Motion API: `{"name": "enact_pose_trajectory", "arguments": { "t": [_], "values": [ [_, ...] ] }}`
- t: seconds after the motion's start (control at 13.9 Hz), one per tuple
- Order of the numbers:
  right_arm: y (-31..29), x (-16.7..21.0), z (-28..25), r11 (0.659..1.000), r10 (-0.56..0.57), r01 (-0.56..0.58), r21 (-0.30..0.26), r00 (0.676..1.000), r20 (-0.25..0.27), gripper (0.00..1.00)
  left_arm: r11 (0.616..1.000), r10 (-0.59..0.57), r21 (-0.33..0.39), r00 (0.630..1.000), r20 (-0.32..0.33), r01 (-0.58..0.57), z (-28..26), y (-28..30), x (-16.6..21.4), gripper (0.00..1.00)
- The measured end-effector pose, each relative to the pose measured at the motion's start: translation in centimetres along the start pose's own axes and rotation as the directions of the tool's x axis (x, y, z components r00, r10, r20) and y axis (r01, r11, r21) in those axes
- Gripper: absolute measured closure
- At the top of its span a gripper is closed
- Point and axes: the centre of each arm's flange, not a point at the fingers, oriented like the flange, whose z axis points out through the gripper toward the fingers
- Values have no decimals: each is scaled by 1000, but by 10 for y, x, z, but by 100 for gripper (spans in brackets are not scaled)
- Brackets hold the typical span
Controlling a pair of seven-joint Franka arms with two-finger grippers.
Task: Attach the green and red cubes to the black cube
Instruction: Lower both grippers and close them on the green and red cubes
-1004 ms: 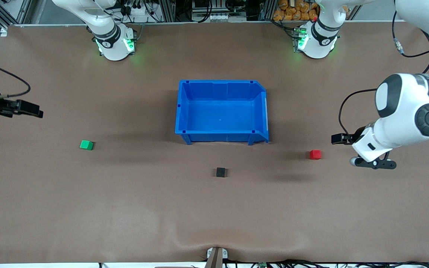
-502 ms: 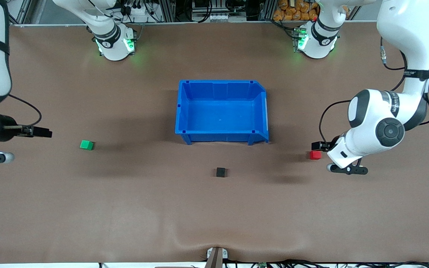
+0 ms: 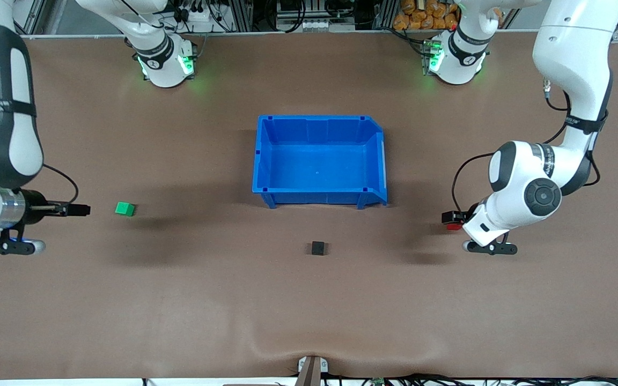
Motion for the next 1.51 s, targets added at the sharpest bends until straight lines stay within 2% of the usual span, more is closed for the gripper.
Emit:
{"name": "enact_pose_trajectory", "arguments": {
  "t": [0.22, 0.79, 0.93, 1.22, 1.36, 1.43, 1.51],
  "values": [
    [8, 14, 35, 1000, 12, -12, 0, 999, 42, 0, 1000, 3, 3, 1000, 21, -4, 19, 0, -1, 0],
    [12, 32, 101, 1000, 20, -19, -3, 993, 116, 0, 1000, 18, 11, 1000, 23, -18, 53, -1, 2, 0],
    [14, 36, 123, 1000, 23, -22, -4, 993, 115, 0, 1000, 18, 9, 1000, 15, -18, 56, -1, 3, 0],
    [17, 38, 157, 1000, 27, -26, -6, 997, 73, 0, 1000, 18, 7, 1000, 8, -18, 60, 0, 4, 0],
    [18, 37, 170, 1000, 28, -27, -7, 996, 81, 0, 1000, 18, 7, 1000, 11, -18, 62, 0, 3, 0],
    [18, 36, 175, 1000, 29, -28, -7, 996, 89, 4, 1000, 18, 7, 1000, 13, -18, 63, 0, 3, 0],
    [18, 35, 179, 1000, 29, -29, -6, 995, 96, 4, 1000, 18, 7, 1000, 15, -18, 64, 0, 3, 0]
  ]
}}
